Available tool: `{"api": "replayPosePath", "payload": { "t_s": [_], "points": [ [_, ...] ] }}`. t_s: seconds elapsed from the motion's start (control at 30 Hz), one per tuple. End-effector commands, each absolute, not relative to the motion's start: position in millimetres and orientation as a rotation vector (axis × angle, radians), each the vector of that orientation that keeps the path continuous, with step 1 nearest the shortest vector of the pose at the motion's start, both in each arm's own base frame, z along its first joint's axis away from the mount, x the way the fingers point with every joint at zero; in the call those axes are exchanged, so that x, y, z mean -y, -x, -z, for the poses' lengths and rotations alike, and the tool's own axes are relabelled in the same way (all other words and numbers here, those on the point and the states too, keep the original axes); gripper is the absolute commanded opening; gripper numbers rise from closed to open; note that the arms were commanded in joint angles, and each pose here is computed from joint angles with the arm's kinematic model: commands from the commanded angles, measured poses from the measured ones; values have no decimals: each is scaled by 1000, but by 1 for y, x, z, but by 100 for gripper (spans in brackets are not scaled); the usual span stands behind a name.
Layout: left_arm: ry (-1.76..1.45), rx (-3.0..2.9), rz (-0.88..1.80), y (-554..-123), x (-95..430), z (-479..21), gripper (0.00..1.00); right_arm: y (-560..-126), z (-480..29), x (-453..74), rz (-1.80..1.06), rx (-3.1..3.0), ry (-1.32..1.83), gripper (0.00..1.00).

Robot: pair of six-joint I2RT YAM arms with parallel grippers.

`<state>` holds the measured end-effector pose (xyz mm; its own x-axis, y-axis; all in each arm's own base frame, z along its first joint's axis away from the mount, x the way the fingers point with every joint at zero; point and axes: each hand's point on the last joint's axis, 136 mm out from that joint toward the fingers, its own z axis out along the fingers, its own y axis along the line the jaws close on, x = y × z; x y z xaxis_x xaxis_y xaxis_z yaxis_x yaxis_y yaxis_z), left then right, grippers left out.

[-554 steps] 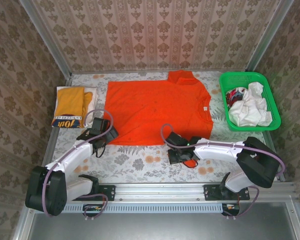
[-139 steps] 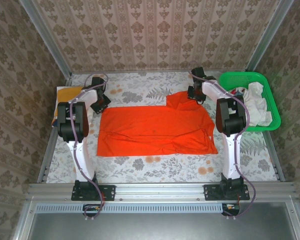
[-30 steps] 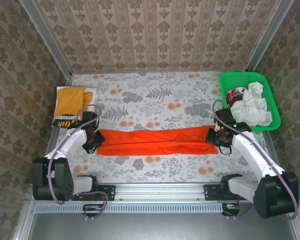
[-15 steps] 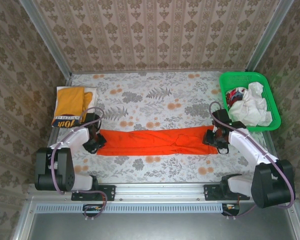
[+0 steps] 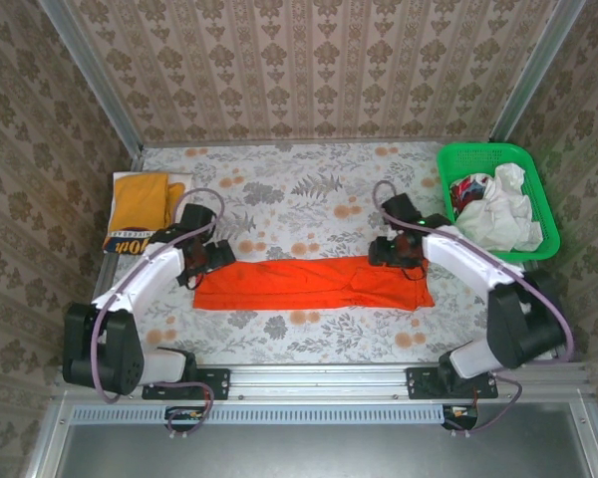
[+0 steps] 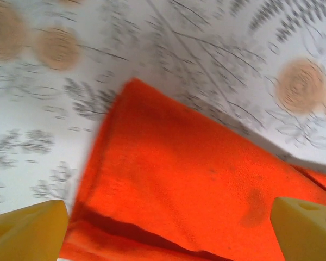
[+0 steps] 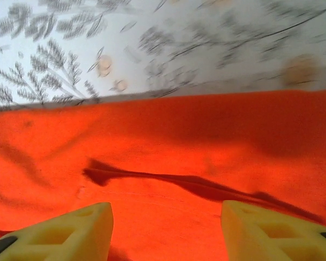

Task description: Fold and stack the t-shirts

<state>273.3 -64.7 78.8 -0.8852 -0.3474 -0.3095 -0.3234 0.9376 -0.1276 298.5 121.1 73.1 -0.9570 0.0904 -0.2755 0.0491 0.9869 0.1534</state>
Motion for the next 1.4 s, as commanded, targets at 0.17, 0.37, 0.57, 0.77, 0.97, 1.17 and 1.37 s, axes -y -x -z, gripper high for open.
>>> {"api": "replayPosePath", "payload": {
  "t_s": [0.17,0.37,0.57,0.77,0.97,1.17,1.37],
  "points": [
    [332,-2818,303,-276,128,-64,100,-296,-34,-171,-121,-2927,-126,43],
    [327,-2827,305,-275,131,-58,100,-297,-38,-175,-94,-2924,-90,15],
    [335,-2831,300,-276,129,-54,100,-292,-51,-171,-49,-2897,-16,4],
    [336,-2833,302,-276,129,-53,100,-290,-63,-177,-4,-2842,68,5],
    [331,-2833,307,-276,129,-51,100,-291,-62,-195,-46,-2830,149,5],
    [333,-2833,305,-276,128,-50,100,-295,-60,-214,-41,-2818,238,6],
    [330,-2831,310,-277,129,-50,100,-298,-61,-218,-30,-2807,288,18]
  ]
}}
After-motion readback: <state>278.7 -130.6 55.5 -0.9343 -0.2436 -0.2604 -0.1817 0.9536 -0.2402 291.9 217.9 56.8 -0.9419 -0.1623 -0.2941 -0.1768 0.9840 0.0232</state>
